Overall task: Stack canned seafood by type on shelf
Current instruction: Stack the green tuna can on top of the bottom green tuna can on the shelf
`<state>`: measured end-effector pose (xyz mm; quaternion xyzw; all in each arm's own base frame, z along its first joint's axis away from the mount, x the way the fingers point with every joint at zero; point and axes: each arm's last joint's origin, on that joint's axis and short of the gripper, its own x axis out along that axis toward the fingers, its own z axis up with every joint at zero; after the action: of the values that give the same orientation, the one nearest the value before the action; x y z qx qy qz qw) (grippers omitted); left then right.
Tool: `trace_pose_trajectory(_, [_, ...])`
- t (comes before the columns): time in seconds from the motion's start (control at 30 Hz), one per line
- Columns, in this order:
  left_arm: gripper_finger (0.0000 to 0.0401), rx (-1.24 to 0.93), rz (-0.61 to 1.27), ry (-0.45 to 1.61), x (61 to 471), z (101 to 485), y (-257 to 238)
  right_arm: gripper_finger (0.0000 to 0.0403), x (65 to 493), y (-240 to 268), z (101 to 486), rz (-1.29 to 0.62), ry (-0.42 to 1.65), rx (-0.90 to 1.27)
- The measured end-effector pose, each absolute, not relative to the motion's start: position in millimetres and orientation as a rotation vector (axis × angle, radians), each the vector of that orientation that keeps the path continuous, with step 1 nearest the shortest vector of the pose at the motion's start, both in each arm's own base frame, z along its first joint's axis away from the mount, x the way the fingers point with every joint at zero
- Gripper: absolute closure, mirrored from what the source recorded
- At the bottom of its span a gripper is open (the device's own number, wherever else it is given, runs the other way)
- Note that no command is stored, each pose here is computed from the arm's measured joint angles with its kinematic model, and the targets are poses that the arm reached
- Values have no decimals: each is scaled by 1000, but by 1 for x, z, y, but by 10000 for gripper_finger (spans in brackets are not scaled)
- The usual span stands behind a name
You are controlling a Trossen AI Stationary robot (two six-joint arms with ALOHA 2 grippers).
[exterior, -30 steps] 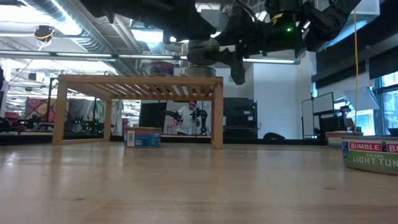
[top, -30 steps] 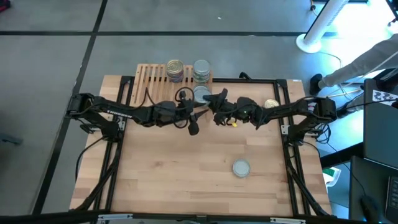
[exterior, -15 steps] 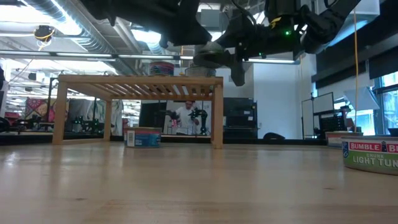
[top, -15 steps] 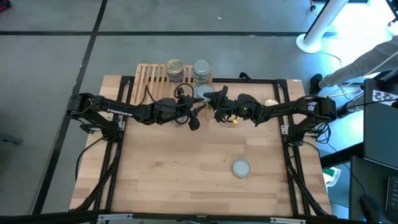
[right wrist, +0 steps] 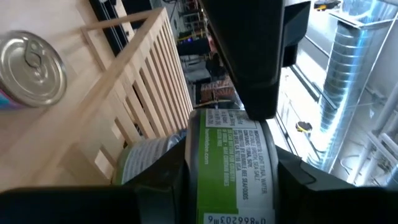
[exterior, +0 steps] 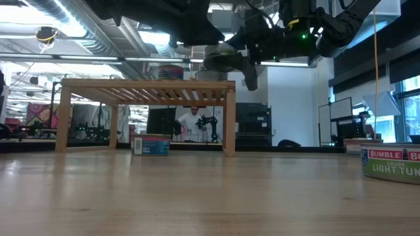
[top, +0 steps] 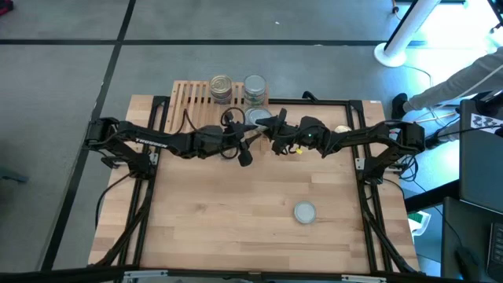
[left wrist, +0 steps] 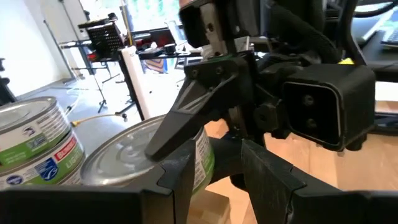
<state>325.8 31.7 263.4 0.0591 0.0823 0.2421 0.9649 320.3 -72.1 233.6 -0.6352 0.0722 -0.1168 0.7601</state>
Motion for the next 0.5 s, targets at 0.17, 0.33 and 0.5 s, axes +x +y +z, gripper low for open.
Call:
trace_pose_trajectory(0.17, [272,132,481,165,326,264,30,260,320,-72,234,-235,140,-1385])
trace_pose_trajectory(0.33, [272,151,478,138,326,267,29,260,320,-73,236,-230,115,-1391])
trace_pose_trajectory(0.5, [272,166,487,69,327,274,30,260,329,-76,249,-217,96,-1393])
